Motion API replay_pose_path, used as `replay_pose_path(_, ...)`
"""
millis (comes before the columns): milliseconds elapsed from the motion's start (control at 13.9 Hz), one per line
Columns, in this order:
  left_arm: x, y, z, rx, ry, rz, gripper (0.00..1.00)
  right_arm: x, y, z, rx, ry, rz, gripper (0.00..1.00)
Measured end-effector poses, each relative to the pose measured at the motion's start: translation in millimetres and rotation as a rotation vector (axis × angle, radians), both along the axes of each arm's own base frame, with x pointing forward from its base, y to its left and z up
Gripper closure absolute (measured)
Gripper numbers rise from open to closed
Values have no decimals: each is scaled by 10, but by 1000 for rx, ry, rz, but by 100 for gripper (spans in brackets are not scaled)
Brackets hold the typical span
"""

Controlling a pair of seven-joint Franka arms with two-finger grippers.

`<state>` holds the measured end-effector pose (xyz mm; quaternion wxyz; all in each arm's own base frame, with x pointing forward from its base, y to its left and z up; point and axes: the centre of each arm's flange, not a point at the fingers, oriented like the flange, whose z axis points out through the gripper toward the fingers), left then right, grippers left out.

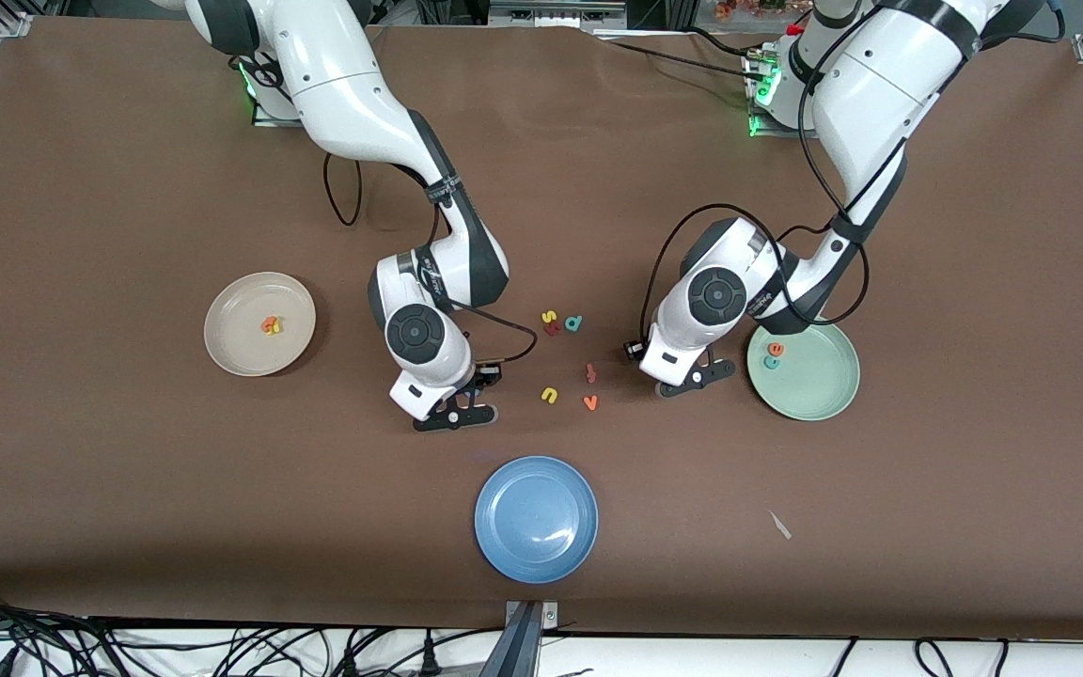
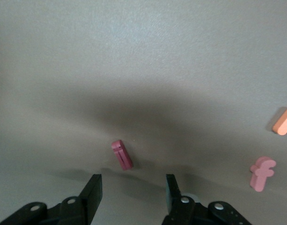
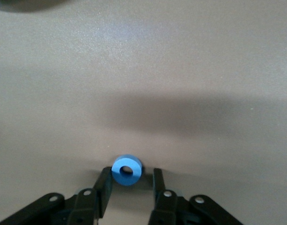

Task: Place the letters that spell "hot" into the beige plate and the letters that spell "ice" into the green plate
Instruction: 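Grasp the blue ring with the right gripper while the left gripper grasps the red bar, then drop the blue ring on the white plate while the left gripper drops the bar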

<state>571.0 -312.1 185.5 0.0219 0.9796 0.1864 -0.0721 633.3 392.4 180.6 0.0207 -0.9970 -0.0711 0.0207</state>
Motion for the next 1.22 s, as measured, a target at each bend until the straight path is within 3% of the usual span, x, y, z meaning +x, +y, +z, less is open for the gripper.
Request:
replay_pose_path(72,-5,1,-6,1,1,5,44,3,-1,3,0,-1,0,69)
replay_pose_path(144,-5,2,-6,1,1,9,57,3,-1,2,0,0,0,69)
replay_pose_path(216,-1,8,-6,1,0,12,63,3,0,3,0,-1,0,72)
replay_pose_path(575,50,87,-25,-12,-17,31,63,0,2,7,-1,5,1,73)
replay_pose_path(719,82,121,-52,-23,-27,41,63,-3,-19,36,-14,36,2,73)
replay_pose_path(934,93,134,-114,-32,-32,48,64,136,-194,256,-43,38,-7,73)
replay_pose_path(1078,94,135,-121,-33,-32,48,65,213,-466,445,-80,75,7,73)
replay_pose_path(1222,106,158,-119,-33,-33,52,82,284,-889,680,-105,114,30,73)
